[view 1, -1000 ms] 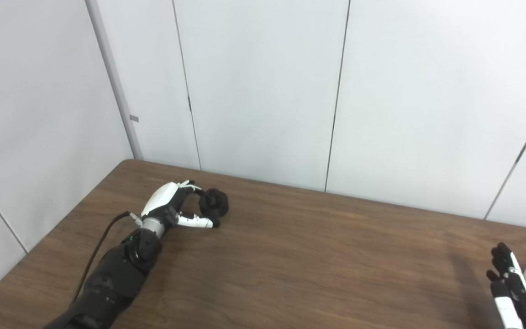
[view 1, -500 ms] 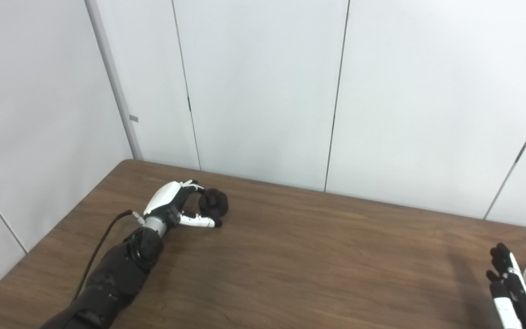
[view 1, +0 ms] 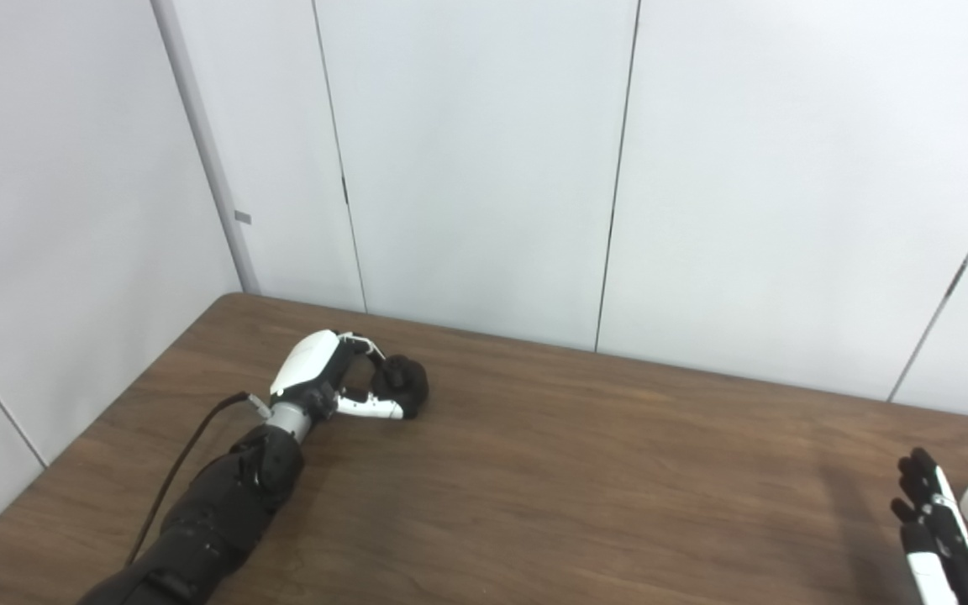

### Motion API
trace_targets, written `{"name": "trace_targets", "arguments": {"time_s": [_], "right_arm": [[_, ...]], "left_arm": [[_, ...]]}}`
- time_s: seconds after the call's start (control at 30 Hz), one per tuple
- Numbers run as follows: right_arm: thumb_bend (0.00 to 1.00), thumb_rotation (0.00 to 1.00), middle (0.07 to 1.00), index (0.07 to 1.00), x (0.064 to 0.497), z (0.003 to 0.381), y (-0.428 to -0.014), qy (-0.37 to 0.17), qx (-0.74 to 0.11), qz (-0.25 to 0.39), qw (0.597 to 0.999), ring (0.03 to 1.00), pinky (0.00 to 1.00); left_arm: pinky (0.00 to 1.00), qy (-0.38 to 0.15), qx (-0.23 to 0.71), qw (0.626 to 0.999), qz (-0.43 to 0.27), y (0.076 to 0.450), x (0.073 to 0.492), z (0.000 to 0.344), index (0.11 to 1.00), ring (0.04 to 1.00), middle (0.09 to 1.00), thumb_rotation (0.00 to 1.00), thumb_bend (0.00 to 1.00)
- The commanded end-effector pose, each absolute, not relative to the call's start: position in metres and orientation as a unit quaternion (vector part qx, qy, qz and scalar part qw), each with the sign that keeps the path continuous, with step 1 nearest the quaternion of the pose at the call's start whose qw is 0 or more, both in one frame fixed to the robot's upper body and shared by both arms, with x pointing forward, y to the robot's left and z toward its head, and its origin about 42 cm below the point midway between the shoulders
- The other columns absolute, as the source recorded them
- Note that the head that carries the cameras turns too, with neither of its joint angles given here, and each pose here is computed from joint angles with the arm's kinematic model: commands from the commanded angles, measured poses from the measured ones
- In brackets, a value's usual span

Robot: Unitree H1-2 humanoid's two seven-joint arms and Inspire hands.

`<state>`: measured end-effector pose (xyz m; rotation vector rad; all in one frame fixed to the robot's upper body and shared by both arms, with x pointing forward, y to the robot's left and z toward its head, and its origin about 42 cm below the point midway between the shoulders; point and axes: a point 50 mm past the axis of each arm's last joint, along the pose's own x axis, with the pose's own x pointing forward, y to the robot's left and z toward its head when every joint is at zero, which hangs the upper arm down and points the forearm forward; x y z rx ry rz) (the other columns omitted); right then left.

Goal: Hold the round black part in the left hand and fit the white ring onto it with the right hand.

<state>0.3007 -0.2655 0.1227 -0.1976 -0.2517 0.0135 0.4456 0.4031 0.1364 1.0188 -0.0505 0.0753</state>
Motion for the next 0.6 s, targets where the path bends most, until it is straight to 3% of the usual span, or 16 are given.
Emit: {"name": "trace_targets", "arguments": {"time_s": [0.0, 0.37, 0.57], "right_arm": [[0.52, 0.9, 0.974, 0.985, 0.282, 0.096, -0.257, -0.078, -0.077, 0.002, 0.994, 0.994, 0.98], [0.5, 0.9, 0.983, 0.991, 0.282, 0.099, -0.253, -0.078, -0.075, 0.003, 0.994, 0.995, 0.94], [0.52, 0.91, 0.978, 0.984, 0.28, 0.11, -0.248, -0.082, -0.079, -0.001, 0.993, 1.0, 0.99]], "left_arm": [[1.0, -0.061, 0.49, 0.869, 0.036, 0.401, 0.458, 0.159, 0.482, 0.904, 0.717, 0.05, 0.52], [1.0, -0.073, 0.494, 0.866, 0.013, 0.398, 0.453, 0.156, 0.482, 0.897, 0.714, 0.05, 0.52], [1.0, -0.096, 0.512, 0.852, -0.044, 0.381, 0.437, 0.152, 0.482, 0.9, 0.718, 0.05, 0.52]]}}
